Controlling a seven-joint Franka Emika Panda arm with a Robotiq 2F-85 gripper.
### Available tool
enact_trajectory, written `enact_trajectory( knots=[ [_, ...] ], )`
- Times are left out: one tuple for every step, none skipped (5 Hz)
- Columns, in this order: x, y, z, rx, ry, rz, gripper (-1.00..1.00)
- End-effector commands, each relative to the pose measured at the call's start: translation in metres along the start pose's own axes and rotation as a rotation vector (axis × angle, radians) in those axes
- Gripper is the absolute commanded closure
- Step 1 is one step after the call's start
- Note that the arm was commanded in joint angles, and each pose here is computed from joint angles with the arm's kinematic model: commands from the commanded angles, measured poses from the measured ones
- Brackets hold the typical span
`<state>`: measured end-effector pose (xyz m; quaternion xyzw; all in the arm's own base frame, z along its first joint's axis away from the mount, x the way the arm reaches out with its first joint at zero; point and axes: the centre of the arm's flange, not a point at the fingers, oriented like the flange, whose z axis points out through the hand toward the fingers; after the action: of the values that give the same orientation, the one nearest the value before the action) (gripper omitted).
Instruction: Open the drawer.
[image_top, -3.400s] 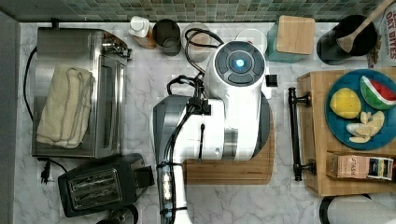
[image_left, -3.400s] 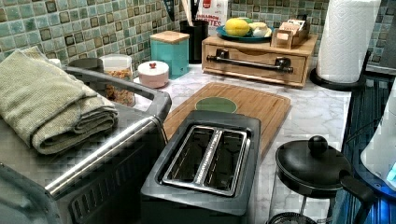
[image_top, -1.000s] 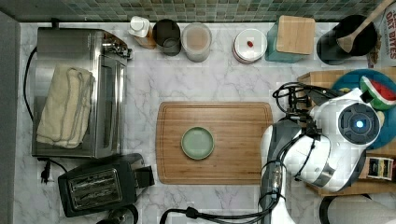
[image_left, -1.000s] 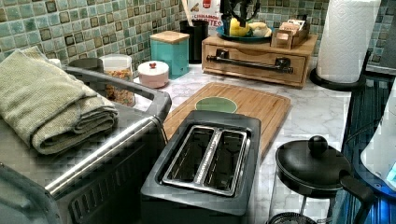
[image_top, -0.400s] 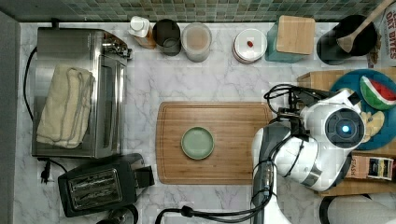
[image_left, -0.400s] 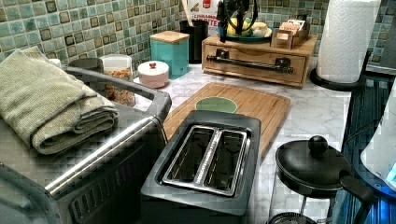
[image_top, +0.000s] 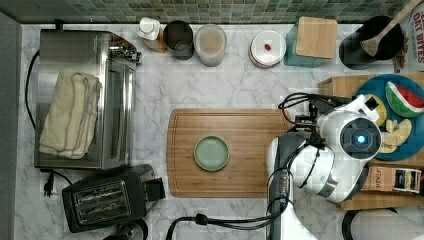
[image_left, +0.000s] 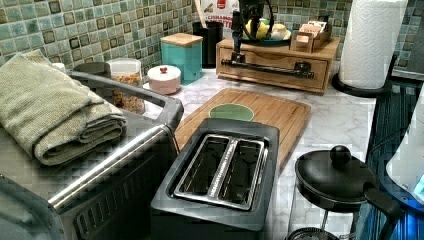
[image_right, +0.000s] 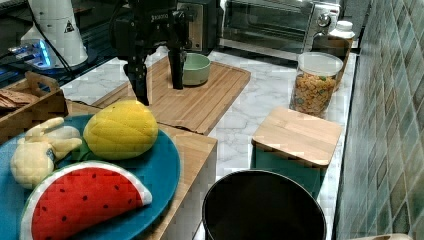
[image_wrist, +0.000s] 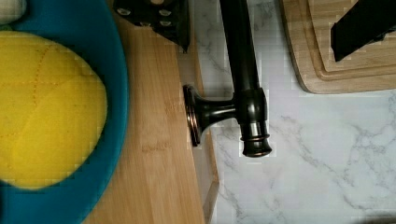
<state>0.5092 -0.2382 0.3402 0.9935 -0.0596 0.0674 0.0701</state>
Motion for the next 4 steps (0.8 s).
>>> enact_trajectory(
  knots=[
    [-0.053,-0.013,0.037,0.022,-0.031,0.05,-1.0],
    [-0.055,0.001,0.054,-0.046,-0.06,0.047,-1.0],
    [-0.059,0.01,0.071,-0.009,-0.059,0.034,-1.0],
    [-0.069,-0.01,0.085,0.033,-0.026,0.041,-1.0]
  ],
)
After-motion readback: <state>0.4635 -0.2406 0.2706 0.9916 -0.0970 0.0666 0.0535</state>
